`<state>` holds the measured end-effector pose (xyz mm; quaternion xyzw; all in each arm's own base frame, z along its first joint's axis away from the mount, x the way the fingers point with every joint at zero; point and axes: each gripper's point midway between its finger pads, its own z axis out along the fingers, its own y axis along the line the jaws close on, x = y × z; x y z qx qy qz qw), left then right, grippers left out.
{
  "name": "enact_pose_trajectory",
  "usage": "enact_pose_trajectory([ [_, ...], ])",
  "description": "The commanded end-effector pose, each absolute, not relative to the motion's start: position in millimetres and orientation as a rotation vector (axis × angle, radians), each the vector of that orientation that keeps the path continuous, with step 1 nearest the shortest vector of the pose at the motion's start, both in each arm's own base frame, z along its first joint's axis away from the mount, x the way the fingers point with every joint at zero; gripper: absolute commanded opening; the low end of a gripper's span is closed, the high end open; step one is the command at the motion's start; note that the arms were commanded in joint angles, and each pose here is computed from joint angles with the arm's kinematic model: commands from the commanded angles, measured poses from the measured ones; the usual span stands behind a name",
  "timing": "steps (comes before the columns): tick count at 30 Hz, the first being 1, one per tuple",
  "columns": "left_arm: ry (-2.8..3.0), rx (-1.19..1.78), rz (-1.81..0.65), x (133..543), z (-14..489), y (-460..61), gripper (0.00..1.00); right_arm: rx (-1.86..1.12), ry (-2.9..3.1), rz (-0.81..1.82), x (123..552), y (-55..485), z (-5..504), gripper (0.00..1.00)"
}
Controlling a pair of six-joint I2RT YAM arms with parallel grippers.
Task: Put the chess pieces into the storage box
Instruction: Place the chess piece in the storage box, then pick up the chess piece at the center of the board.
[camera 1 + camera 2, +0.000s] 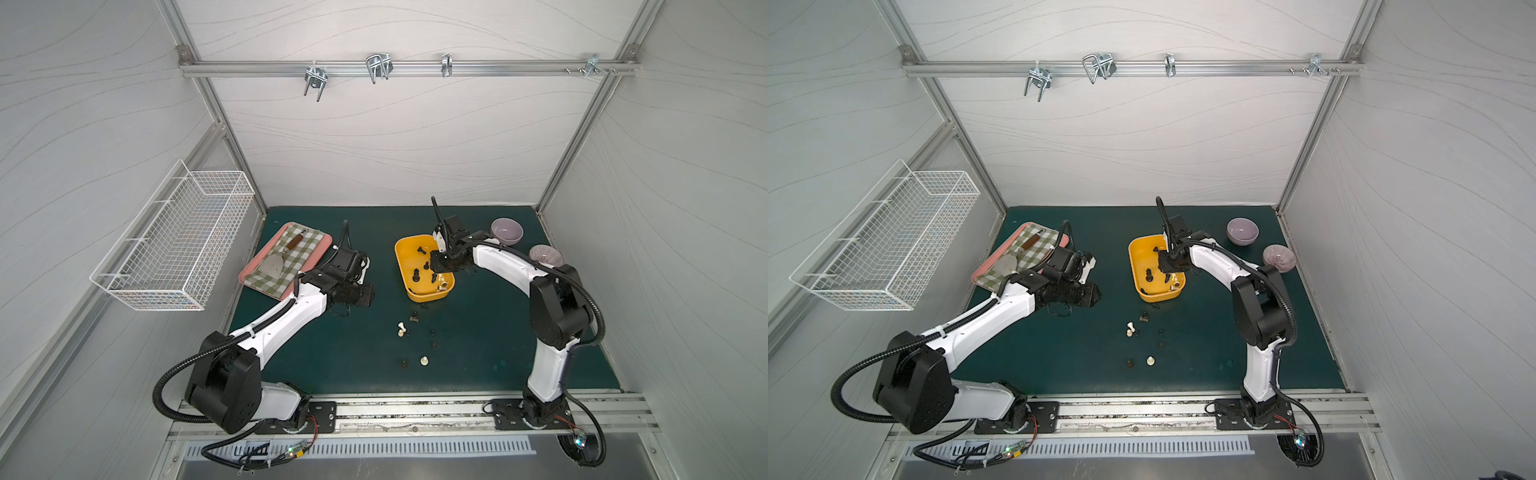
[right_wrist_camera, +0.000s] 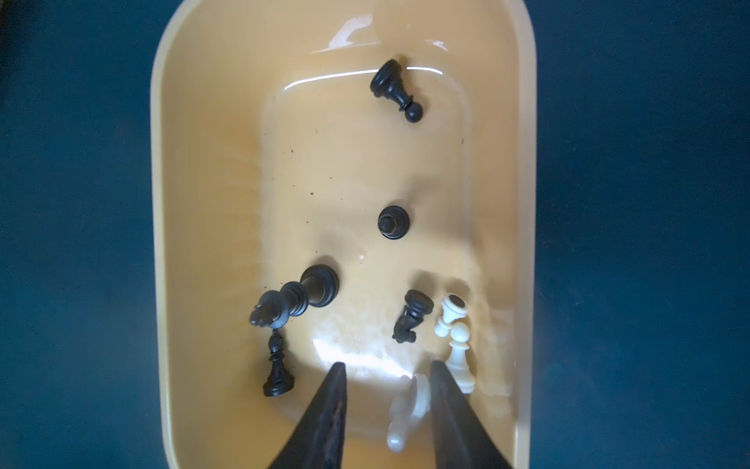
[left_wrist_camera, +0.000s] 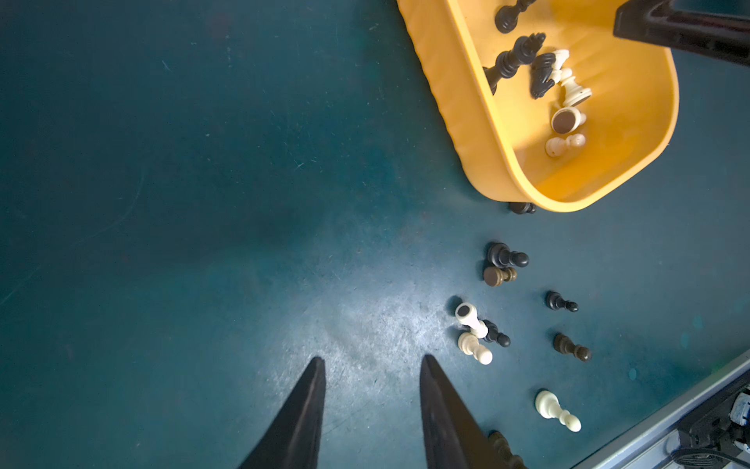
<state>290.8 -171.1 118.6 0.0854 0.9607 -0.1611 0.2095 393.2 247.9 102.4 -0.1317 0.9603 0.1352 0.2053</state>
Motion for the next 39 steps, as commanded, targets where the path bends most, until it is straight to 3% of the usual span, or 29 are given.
enact_pose_trajectory([
  [1,2.634,0.235,-0.478,300,131,-178,0.40,-0.376,2.623,0.388,391,242,138,0.37],
  [14,2.628,0.233,-0.495,293,114,-187,0.40,-0.362,2.578,0.401,352,213,176,0.38],
  [39,2.565,0.371,-0.478,275,109,-232,0.40,-0.281,2.613,0.362,268,159,157,0.39],
])
